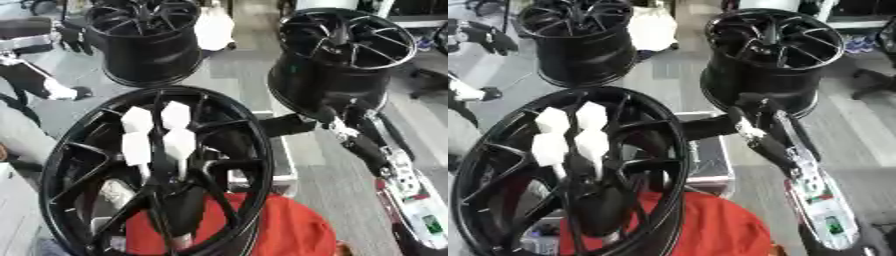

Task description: Pull the pin out of the wheel hub.

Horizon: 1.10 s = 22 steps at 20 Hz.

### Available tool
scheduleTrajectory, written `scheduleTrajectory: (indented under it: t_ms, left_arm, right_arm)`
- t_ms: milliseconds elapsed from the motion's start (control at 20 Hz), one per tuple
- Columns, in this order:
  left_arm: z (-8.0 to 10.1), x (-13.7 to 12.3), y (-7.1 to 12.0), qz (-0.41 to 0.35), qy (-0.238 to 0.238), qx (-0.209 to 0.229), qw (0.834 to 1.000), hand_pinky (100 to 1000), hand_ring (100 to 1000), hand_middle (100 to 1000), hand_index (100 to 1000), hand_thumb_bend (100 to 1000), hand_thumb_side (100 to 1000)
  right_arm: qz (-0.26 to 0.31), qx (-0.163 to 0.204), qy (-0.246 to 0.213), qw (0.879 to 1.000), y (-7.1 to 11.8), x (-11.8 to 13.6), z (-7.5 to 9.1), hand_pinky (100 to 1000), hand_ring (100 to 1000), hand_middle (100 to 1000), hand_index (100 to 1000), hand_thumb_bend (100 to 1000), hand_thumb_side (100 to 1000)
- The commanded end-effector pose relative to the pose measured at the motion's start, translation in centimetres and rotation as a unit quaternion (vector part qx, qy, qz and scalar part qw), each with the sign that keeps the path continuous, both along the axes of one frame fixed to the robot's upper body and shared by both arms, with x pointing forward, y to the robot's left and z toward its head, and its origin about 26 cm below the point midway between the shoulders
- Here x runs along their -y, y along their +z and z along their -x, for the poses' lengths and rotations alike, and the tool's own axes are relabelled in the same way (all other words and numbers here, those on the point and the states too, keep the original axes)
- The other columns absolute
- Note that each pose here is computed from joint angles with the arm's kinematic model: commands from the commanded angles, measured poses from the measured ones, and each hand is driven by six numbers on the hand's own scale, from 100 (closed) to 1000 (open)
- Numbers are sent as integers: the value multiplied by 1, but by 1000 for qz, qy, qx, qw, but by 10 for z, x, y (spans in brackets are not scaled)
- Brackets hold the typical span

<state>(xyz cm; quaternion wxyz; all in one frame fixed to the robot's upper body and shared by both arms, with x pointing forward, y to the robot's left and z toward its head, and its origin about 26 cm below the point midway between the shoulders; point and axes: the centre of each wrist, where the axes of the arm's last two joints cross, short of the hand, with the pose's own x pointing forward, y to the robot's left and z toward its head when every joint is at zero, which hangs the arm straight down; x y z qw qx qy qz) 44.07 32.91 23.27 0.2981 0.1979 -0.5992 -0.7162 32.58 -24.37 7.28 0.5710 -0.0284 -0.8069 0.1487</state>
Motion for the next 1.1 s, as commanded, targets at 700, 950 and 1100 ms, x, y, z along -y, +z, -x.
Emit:
scheduleTrajectory:
  t_ms: [700, 950, 1100]
  left_arm:
    - [14, 39, -8, -234, -232, -34, 944, 770, 781, 816, 902, 433, 348]
    - [12, 39, -15, -232, -229, -41, 944, 762, 764, 795, 885, 379, 293]
    - [12, 40, -23, -233, -231, -52, 943, 750, 742, 770, 863, 363, 310]
  right_arm:
    - [0, 14, 4, 1000, 7, 0, -2, 649, 650, 730, 812, 356, 512]
    - [-1, 14, 4, 1000, 7, 0, -2, 649, 649, 731, 812, 357, 512]
    - [-1, 13, 4, 1000, 7, 0, -2, 649, 649, 731, 812, 357, 513]
